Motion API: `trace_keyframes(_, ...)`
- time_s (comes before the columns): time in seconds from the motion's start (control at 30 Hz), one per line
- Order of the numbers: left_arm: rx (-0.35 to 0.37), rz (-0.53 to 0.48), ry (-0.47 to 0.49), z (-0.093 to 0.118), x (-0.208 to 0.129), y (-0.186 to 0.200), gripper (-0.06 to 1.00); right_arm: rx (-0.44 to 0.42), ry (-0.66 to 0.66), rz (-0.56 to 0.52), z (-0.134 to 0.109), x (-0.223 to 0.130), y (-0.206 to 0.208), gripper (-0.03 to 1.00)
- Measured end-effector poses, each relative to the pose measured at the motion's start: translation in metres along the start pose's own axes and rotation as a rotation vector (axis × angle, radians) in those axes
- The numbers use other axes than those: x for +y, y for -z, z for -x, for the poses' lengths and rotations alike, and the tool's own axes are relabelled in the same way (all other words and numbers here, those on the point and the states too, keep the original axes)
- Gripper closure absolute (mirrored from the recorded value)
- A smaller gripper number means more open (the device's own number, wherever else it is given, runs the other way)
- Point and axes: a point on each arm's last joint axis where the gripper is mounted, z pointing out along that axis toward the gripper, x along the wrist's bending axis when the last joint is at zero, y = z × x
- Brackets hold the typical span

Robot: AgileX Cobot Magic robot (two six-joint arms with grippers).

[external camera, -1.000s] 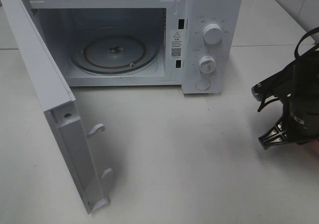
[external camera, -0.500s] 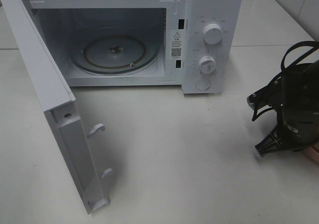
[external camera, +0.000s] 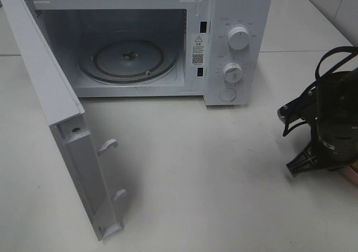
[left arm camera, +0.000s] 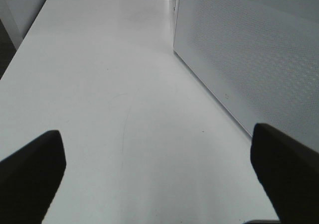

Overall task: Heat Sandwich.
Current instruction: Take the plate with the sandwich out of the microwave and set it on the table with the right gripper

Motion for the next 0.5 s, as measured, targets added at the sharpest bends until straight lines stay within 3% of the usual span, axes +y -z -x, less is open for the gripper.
trace_keyframes(0.13, 0.0, 0.0, 0.0, 0.0, 0.0, 0.0, -0.01, 0.008, -0.014, -0.007, -0.001, -0.001, 0.0, 0.8)
trace_keyframes(0.43, 0.0, 0.0, 0.0, 0.0, 0.0, 0.0, -0.01, 0.047, -0.093, 0.034, 0.006, 0.002, 0.016, 0.39)
trace_keyframes(0.5, 0.0, 0.0, 0.0, 0.0, 0.0, 0.0, -0.01, 0.054, -0.104, 0.04, 0.007, 0.002, 0.02, 0.37)
